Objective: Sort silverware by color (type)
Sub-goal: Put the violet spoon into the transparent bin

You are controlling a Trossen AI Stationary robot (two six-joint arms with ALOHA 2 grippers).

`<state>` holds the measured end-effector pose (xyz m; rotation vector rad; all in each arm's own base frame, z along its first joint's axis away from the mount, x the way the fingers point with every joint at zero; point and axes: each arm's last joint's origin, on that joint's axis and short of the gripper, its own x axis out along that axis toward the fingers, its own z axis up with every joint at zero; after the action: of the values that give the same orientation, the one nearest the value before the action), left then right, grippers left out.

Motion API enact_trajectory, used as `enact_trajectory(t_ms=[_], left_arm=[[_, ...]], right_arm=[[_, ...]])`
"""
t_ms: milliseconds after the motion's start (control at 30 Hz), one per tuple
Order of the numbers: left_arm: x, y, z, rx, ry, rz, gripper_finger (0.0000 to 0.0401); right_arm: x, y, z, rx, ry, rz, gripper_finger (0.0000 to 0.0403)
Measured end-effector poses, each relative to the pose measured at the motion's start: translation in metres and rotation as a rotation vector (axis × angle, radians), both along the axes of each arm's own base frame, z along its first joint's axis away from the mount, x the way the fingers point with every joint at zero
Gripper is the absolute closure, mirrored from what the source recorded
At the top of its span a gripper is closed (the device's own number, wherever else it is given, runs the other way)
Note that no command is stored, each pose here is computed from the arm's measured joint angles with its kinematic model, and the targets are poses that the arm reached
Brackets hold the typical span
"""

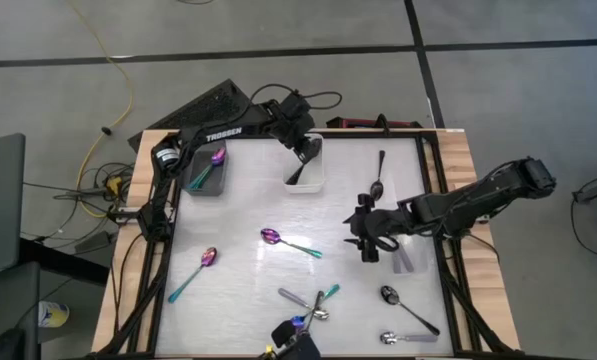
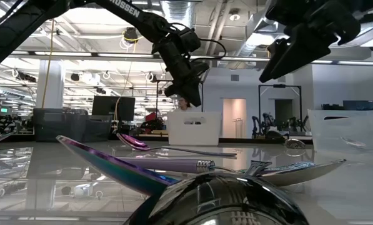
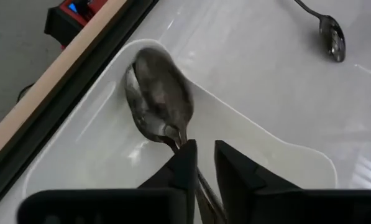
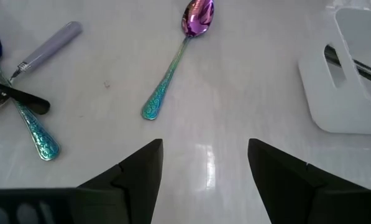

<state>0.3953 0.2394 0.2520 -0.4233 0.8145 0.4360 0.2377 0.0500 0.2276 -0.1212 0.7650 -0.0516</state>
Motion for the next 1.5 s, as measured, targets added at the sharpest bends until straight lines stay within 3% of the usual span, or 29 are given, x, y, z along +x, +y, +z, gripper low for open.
enact_trajectory(t_ms=[233, 433, 733, 1033, 1300, 1500], left_arm=[[-0.002, -0.002, 0.005, -0.002, -0.005, -0.018, 0.0304], [-0.018, -0.022, 0.052, -0.044, -0.028, -0.077, 0.0287], [-0.027, -0.105, 0.086, 0.096, 0.152, -0.201, 0.0287], [-0.037, -0.189, 0.103, 0.192, 0.269, -0.360, 0.0287], [-0.055, -0.267, 0.122, 0.366, 0.243, -0.488, 0.0287], [-0.094, -0.298, 0.094, 0.398, 0.141, -0.564, 0.0287]], right_arm=[[0.000, 0.000, 0.000, 0.000, 0.000, -0.001, 0.0143], [0.000, -0.001, 0.000, 0.001, 0.001, -0.006, 0.0143], [0.000, -0.001, 0.000, 0.022, 0.000, -0.012, 0.0143], [0.000, 0.009, 0.007, 0.232, -0.001, -0.075, 0.0143], [-0.011, 0.044, 0.014, 0.403, 0.047, -0.092, 0.0143], [-0.014, 0.081, 0.012, 0.497, 0.051, -0.102, 0.0143]])
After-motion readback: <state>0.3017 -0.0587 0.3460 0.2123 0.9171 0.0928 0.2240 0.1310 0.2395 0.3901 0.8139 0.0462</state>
